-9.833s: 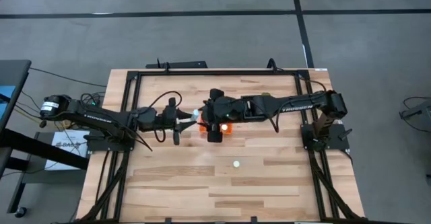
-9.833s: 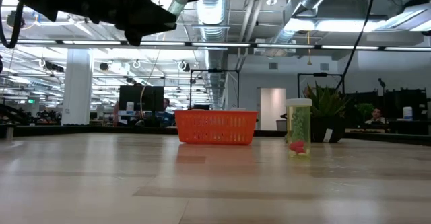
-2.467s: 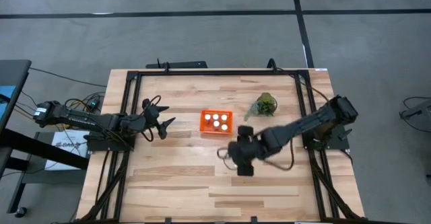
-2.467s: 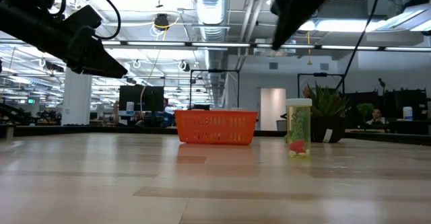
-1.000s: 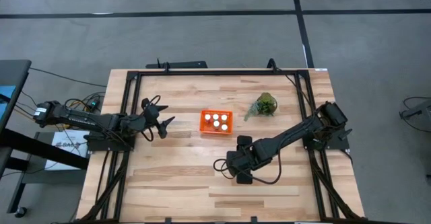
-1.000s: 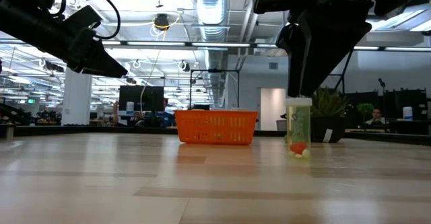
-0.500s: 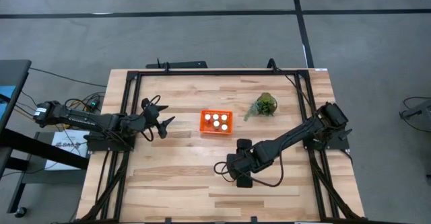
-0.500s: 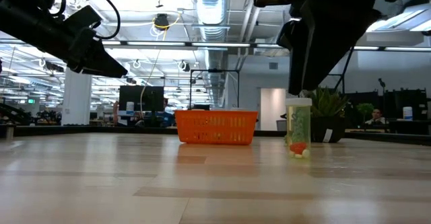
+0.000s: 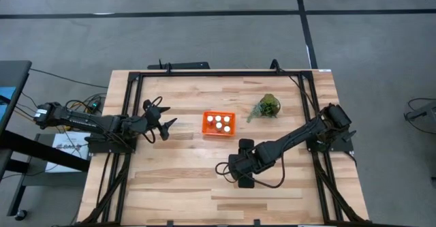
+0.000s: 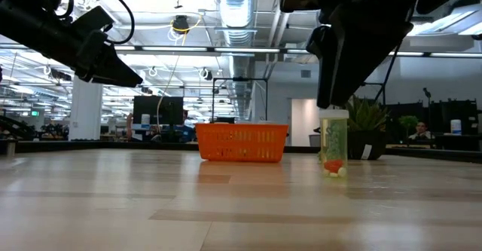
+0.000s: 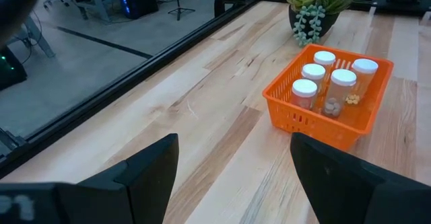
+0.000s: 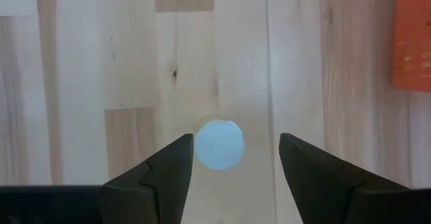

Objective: Pick and place pill bottles into a basket
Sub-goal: Put the yellow pill bottle into the orange bin

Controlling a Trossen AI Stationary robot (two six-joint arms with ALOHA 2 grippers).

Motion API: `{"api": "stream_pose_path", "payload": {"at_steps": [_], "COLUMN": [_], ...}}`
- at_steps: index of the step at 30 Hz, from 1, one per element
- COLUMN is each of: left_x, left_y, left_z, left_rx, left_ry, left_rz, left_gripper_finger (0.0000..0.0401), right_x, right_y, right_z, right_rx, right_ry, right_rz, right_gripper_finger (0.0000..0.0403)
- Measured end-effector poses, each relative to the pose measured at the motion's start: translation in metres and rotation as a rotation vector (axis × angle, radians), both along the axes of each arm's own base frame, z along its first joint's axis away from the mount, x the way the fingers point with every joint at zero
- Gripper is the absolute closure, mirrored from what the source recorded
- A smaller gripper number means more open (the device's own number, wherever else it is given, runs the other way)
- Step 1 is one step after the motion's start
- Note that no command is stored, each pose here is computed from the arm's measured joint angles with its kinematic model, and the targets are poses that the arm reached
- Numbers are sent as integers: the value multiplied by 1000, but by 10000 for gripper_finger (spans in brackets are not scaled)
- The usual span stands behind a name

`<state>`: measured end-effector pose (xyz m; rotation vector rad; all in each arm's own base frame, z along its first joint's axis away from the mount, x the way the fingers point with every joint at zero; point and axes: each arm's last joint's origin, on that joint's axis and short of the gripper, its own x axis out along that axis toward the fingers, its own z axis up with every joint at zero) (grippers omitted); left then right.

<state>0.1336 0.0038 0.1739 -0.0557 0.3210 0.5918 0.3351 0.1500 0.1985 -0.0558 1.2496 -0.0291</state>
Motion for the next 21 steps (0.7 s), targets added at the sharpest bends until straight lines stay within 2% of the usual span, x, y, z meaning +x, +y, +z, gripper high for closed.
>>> {"api": "stream_pose_path", "payload": {"at_steps": [12, 21], "left_x": [0, 0], "left_y": [0, 0], "left_z": [0, 0], "left_rx": [0, 0], "left_ry": [0, 1], "left_rz": [-1, -1], "left_gripper_finger": [124, 124], "right_x": [1, 4], "right_y": [0, 4], "right_z": [0, -20], "right_rx": [18, 29], "right_ry": [-8, 51], "right_rz": [2, 17], "right_gripper_finger": [189, 189]}}
